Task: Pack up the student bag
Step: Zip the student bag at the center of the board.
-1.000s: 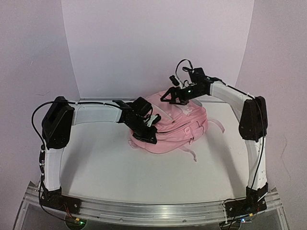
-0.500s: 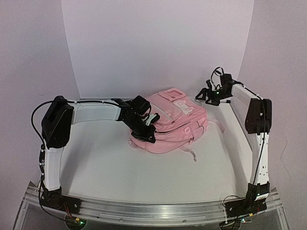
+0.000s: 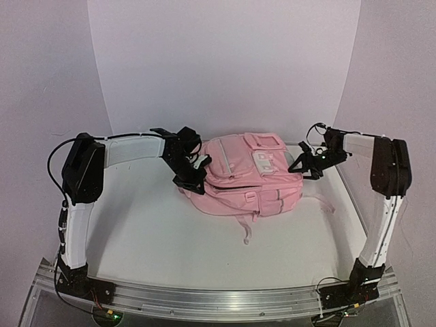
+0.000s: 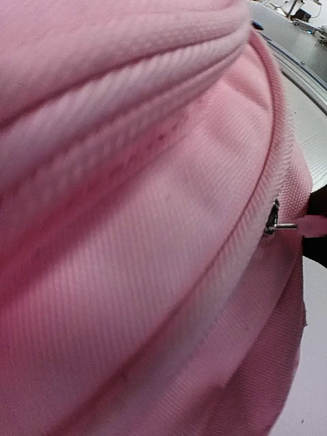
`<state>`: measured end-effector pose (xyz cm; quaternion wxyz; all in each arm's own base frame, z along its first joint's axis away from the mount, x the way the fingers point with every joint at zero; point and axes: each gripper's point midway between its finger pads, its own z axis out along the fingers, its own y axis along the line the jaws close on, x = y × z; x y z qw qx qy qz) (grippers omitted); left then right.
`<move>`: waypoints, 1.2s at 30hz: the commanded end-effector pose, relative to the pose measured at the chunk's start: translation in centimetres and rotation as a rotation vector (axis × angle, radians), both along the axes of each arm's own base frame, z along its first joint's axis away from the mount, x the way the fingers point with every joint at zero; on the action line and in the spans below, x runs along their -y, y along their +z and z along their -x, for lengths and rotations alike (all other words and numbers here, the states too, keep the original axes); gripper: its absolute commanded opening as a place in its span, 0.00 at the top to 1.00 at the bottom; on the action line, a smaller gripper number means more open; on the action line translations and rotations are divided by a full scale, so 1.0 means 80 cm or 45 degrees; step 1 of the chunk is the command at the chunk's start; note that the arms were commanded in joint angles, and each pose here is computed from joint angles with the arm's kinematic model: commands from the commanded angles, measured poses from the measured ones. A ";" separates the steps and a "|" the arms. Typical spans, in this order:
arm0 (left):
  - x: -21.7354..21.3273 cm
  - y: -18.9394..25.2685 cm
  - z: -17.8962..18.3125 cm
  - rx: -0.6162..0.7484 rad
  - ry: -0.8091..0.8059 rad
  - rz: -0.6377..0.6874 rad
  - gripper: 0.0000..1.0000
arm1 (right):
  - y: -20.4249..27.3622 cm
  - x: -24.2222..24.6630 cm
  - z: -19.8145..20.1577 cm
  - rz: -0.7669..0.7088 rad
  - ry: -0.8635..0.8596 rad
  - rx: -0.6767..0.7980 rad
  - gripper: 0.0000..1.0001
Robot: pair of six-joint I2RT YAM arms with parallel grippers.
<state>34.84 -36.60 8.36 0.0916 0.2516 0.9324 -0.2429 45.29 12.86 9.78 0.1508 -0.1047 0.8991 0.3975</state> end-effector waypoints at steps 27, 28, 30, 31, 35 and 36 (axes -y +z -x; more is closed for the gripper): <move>0.004 0.020 -0.066 0.185 -0.064 0.073 1.00 | 0.175 -0.293 0.072 -0.093 0.643 0.602 0.43; 0.005 0.021 -0.065 0.183 -0.062 0.081 1.00 | 0.163 -0.300 0.065 -0.094 0.622 0.578 0.47; 0.005 0.025 -0.062 0.178 -0.059 0.090 1.00 | 0.126 -0.309 0.043 -0.067 0.569 0.516 0.50; 0.003 0.026 -0.060 0.175 -0.057 0.091 1.00 | 0.109 -0.310 0.032 -0.040 0.540 0.493 0.51; -0.004 0.037 -0.048 0.179 -0.062 0.092 1.00 | 0.067 -0.305 0.000 0.025 0.434 0.439 0.54; -0.008 0.041 -0.044 0.181 -0.063 0.089 1.00 | 0.060 -0.303 -0.006 0.024 0.396 0.413 0.55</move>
